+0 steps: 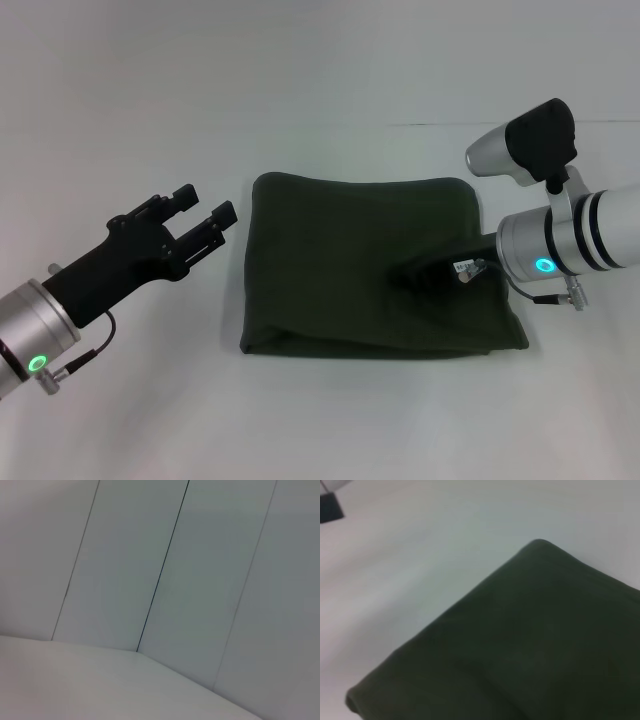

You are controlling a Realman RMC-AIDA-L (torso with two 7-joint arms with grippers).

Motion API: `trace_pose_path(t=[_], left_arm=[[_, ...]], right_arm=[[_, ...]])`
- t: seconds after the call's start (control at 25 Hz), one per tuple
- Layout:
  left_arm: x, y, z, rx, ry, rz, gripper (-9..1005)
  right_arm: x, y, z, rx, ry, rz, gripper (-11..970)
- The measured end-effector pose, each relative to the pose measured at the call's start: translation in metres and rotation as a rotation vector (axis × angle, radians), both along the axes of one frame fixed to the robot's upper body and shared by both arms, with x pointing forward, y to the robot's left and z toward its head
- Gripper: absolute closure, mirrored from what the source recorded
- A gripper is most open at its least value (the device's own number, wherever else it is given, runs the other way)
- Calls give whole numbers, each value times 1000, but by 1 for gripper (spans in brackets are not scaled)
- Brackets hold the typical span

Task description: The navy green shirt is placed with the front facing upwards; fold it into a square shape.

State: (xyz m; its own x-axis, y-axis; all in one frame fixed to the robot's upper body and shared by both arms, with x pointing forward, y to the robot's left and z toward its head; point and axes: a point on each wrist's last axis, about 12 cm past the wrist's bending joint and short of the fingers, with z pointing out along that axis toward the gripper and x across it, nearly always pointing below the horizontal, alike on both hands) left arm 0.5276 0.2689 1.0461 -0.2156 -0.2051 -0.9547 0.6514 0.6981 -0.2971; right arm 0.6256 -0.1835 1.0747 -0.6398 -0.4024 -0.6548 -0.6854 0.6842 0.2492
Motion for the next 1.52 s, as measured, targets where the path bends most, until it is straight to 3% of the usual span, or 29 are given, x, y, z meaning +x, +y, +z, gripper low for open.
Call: trace_pose_path(t=[0.36,0.72,0.84,1.24,1.52], left_arm=[[0,0,-1,1,4,2,320],[0,0,-1,2,4,3,320],[1,-1,0,1,3,2,321],[1,-1,0,-1,2,0,321],[1,-2,0,-1,1,-4,320]], right_arm=[[3,-5,3,3,-49,-21,959],[-10,0,11,109,-40,107,959],[-16,3,10,111,-21,155,959],[-24,-7,-7,48,33,143,958],[-23,-8,-5,51,11,141,958]])
